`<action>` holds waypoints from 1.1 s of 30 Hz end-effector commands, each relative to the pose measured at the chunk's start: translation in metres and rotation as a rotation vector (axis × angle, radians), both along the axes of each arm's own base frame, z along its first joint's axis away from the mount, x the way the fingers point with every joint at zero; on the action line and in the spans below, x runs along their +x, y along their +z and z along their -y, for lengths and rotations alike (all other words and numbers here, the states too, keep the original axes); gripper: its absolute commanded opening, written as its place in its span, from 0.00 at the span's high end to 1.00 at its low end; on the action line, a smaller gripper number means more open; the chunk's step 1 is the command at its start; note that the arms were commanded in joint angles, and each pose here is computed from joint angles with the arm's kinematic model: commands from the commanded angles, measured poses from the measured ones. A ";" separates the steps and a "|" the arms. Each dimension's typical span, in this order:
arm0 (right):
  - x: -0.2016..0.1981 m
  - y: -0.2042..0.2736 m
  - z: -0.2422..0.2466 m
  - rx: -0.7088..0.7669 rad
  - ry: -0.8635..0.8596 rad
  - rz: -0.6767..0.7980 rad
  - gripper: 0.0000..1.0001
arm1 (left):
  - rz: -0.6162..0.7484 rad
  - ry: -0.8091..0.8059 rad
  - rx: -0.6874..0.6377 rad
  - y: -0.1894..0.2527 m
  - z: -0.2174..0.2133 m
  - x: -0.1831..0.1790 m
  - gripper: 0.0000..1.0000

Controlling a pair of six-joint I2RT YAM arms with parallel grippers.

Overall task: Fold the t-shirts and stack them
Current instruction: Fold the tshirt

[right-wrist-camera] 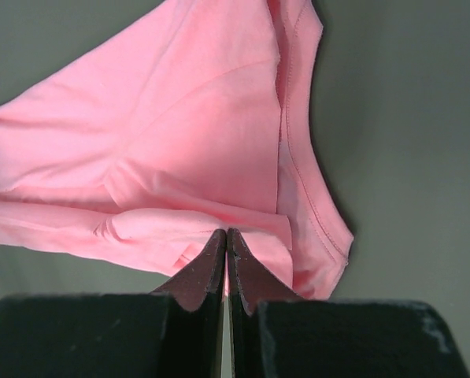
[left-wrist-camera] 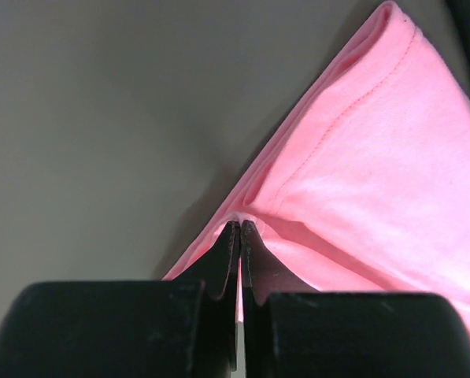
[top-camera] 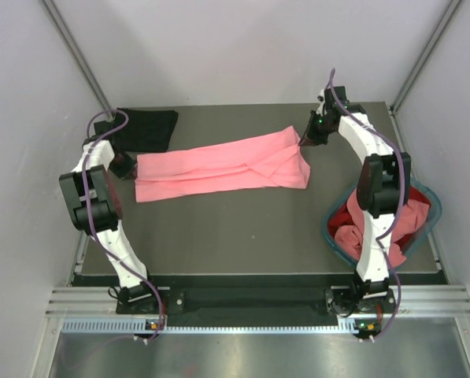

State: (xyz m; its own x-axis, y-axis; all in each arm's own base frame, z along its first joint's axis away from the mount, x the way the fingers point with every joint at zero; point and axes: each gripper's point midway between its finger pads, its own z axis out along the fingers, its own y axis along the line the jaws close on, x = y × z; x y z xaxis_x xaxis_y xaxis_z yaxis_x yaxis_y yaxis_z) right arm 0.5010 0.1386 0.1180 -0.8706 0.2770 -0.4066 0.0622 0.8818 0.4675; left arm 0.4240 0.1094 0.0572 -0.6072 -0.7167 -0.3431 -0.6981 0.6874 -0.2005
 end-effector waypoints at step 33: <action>0.029 0.044 0.019 0.024 0.022 0.087 0.56 | 0.078 0.078 0.135 0.070 -0.003 -0.029 0.49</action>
